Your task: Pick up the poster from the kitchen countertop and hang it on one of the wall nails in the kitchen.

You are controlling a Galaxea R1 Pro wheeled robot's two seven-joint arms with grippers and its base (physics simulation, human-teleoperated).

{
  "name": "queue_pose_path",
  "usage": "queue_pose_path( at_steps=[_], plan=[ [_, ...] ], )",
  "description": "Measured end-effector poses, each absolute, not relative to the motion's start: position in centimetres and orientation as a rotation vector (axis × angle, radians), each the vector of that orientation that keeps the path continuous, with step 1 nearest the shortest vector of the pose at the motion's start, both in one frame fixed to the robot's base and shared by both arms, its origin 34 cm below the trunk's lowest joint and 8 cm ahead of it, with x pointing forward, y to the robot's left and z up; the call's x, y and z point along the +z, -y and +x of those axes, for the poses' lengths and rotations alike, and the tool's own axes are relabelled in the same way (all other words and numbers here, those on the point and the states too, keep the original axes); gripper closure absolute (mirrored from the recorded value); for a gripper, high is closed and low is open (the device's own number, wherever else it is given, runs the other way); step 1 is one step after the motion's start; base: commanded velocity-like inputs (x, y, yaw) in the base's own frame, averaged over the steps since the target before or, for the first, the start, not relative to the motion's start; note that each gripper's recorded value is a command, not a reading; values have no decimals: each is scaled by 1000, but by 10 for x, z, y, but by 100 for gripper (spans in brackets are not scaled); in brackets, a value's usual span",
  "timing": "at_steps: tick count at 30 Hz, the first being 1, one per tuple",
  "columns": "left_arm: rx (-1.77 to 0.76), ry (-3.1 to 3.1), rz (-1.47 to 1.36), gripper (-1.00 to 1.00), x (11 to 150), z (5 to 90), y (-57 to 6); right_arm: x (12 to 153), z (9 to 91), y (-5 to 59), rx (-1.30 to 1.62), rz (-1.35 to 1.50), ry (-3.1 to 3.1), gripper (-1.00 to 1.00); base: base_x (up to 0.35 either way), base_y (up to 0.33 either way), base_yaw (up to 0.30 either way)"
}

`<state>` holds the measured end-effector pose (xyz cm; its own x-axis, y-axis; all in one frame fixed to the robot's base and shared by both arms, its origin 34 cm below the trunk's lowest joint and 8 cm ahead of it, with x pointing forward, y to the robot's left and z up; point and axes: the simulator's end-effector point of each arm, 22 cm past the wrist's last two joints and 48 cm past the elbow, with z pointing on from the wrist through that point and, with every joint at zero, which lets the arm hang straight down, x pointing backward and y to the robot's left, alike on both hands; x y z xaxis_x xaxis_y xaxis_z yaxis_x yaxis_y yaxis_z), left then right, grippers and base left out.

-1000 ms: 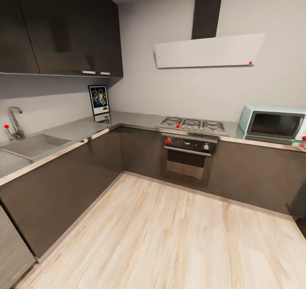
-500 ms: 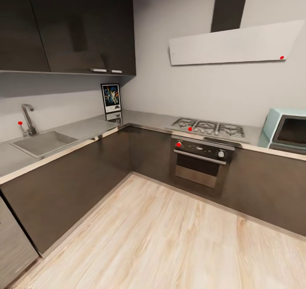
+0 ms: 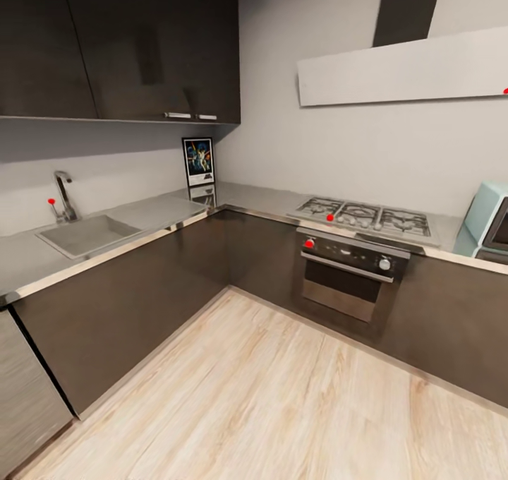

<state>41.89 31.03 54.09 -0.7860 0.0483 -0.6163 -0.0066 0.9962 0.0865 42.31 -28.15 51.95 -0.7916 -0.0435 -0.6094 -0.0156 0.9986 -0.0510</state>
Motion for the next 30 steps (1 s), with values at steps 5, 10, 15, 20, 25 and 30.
queue_pose_path(
  at_steps=[5, 10, 15, 20, 25, 30],
  plan=[
    [112, -2476, 27, -100, 549, 418, -311, 528, 423, 281, -57, -41, -2484, -100, 0, 0, 1],
    [113, -2476, 26, -100, 557, 418, -311, 536, 423, 281, -57, -41, -2485, -100, 0, 0, 0],
    [113, -2476, 26, -100, 562, 418, -311, 541, 423, 283, -59, -41, -2486, -100, 0, 0, 0],
    [110, -2476, 28, -100, 561, 418, -311, 540, 421, 284, -61, -45, -2489, -100, 0, 0, 0],
    [109, -2477, 28, -100, 561, 418, -311, 540, 420, 285, -61, -44, -2489, -100, 63, 0, 0],
    [110, -2476, 28, -100, 562, 418, -311, 540, 420, 285, -61, -44, -2489, -100, 263, 0, 0]
  ],
)
